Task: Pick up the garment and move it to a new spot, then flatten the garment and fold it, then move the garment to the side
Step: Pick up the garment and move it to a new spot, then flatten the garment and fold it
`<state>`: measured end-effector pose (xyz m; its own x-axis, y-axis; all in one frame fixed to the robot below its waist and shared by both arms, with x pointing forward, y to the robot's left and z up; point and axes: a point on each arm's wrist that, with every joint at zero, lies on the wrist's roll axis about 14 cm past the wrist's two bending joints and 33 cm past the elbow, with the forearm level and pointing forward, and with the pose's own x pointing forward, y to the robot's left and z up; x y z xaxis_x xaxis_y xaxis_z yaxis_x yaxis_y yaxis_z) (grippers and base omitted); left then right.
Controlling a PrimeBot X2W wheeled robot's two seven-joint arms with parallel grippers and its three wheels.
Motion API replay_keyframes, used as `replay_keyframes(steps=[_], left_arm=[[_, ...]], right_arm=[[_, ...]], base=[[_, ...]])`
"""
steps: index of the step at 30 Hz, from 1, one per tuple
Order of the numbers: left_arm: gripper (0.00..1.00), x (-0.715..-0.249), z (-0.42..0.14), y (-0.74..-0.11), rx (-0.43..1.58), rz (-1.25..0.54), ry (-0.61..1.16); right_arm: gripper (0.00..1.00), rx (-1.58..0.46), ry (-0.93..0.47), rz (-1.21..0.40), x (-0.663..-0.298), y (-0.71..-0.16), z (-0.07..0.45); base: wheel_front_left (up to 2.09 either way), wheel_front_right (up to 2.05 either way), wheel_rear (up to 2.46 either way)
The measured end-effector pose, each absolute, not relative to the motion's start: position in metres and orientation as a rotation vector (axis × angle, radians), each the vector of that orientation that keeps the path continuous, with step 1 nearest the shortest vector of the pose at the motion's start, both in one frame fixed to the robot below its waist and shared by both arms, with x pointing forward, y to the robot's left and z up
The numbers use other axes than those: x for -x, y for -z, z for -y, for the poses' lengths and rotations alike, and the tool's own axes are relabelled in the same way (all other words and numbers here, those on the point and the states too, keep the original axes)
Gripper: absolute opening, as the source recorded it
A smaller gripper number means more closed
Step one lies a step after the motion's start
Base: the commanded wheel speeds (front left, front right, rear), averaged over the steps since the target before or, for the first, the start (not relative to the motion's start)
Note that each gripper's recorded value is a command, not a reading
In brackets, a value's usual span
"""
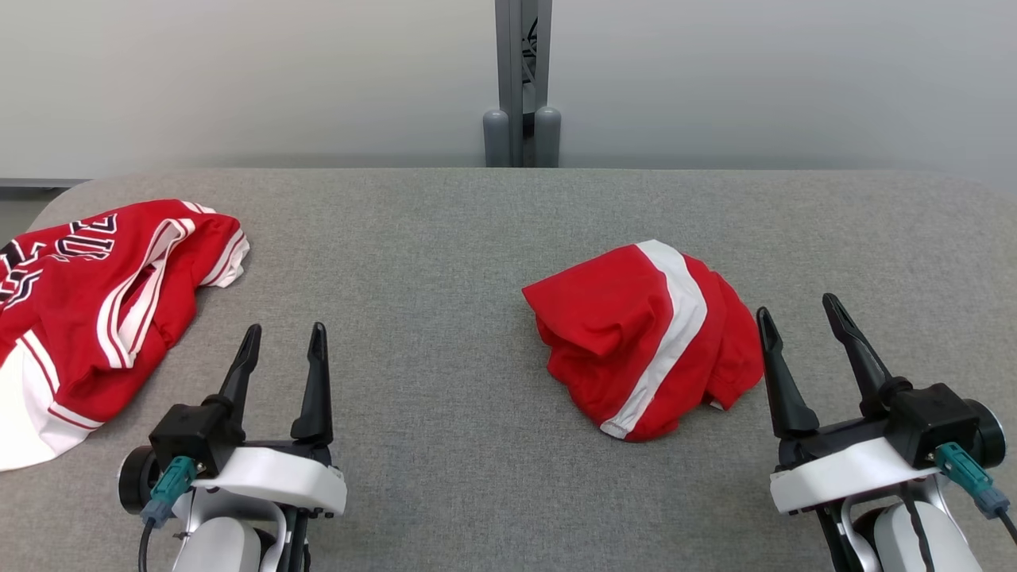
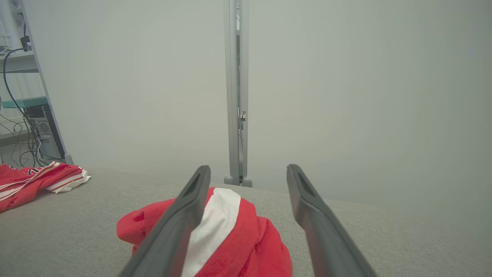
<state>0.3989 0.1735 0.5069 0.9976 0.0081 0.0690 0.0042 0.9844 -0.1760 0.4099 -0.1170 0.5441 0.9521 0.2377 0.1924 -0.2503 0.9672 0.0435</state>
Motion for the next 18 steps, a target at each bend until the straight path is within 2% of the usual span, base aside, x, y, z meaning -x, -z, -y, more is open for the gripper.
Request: replay_keyframes(steps=[11,18], left_arm=[[1.00,-0.397,-0.170,-0.502,0.174,0.056,0.018],[1.00,-0.395,-0.165,-0.491,0.179,0.023,0.029]], right_arm=[[1.00,-0.071,-0.244,0.181,-0.411,-0.542,0.118],[1.00,-0.107,-0.291,0.049,-0.403,-0.500,0.100]], base=[[0.00,0.00,0.00],[0.00,0.00,0.00]])
